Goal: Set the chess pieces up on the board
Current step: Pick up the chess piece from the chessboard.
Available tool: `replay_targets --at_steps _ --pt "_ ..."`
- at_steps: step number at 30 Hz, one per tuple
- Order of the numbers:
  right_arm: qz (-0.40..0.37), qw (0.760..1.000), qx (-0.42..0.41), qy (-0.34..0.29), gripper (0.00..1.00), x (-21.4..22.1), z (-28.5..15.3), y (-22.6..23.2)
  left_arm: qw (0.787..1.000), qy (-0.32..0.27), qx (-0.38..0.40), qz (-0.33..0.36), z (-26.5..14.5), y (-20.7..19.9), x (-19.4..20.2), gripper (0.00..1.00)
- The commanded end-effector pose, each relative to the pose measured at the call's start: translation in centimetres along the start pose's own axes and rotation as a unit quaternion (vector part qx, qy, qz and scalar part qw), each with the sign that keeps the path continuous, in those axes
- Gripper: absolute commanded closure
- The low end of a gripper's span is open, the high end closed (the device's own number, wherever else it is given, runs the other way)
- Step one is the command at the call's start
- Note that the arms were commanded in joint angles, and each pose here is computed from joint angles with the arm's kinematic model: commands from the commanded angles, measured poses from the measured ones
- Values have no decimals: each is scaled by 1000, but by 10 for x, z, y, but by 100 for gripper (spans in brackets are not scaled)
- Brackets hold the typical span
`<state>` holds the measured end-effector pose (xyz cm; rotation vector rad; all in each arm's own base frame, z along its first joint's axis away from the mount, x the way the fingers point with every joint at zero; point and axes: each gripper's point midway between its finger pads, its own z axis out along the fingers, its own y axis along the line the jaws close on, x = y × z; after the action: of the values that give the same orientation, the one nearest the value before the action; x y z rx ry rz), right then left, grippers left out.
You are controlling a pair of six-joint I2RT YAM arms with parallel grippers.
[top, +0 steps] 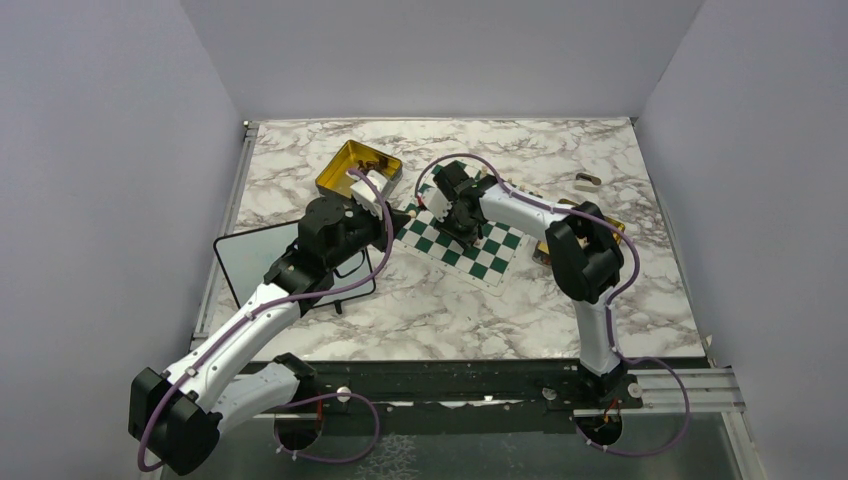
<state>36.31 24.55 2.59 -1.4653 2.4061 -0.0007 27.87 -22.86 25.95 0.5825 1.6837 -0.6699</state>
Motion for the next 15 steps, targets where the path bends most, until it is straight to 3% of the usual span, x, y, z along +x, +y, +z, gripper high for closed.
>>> replay_targets --at_steps 1,15 --pt "-12 1000 -2 6 65 6 -15 4 1000 -16 0 3 -1 -1 -8 100" --pt "-30 999 -8 14 65 12 -11 7 1000 -19 1 4 -3 -2 -10 100"
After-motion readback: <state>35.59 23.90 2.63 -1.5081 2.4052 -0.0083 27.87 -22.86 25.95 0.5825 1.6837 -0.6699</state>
